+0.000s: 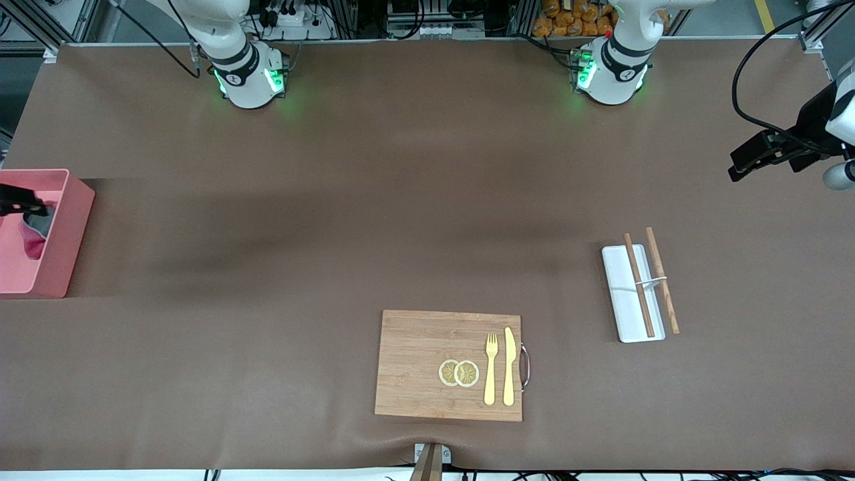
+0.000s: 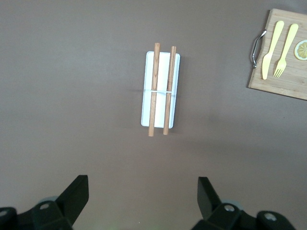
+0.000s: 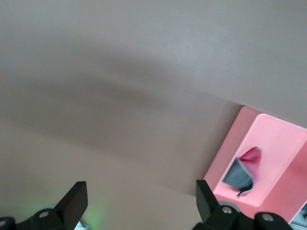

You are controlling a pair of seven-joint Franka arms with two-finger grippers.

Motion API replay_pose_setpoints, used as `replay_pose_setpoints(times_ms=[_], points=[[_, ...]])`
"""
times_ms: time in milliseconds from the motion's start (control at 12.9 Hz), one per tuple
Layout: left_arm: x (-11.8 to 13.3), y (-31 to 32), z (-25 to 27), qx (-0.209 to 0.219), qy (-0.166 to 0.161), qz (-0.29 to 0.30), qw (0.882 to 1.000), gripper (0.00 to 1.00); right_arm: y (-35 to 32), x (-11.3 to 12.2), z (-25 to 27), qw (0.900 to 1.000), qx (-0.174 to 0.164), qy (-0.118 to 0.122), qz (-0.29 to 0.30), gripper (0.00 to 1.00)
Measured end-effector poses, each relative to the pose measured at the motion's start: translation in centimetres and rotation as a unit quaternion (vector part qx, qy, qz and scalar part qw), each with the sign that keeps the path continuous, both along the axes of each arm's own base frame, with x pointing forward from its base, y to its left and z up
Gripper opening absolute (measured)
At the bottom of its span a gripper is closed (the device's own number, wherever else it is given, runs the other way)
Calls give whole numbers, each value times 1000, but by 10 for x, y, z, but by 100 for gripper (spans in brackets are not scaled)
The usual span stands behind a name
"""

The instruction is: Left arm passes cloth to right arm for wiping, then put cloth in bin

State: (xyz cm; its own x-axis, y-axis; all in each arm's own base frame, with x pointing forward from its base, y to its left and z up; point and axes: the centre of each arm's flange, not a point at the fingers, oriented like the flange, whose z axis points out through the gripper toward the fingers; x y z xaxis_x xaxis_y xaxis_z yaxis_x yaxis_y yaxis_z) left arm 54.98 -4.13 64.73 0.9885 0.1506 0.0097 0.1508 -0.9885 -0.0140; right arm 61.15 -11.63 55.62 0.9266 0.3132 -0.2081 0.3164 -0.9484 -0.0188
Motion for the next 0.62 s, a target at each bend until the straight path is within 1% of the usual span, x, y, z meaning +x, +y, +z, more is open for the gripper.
replay_pose_setpoints(times_ms=[155,233,389,544,622], points=[[0,1,0,0,0,1,1000,100,61,-8,21,999,-17,0,-33,100],[0,2,0,0,0,2,1000,100,78,-13,28,999,-21,-1,-45,100],[0,3,0,0,0,2,1000,100,87,-27,35,997,-8,-1,-78,100],[0,3,0,0,0,2,1000,100,74,-46,37,992,2,-2,-126,100],[0,3,0,0,0,2,1000,100,68,-57,40,989,2,-4,-151,100]])
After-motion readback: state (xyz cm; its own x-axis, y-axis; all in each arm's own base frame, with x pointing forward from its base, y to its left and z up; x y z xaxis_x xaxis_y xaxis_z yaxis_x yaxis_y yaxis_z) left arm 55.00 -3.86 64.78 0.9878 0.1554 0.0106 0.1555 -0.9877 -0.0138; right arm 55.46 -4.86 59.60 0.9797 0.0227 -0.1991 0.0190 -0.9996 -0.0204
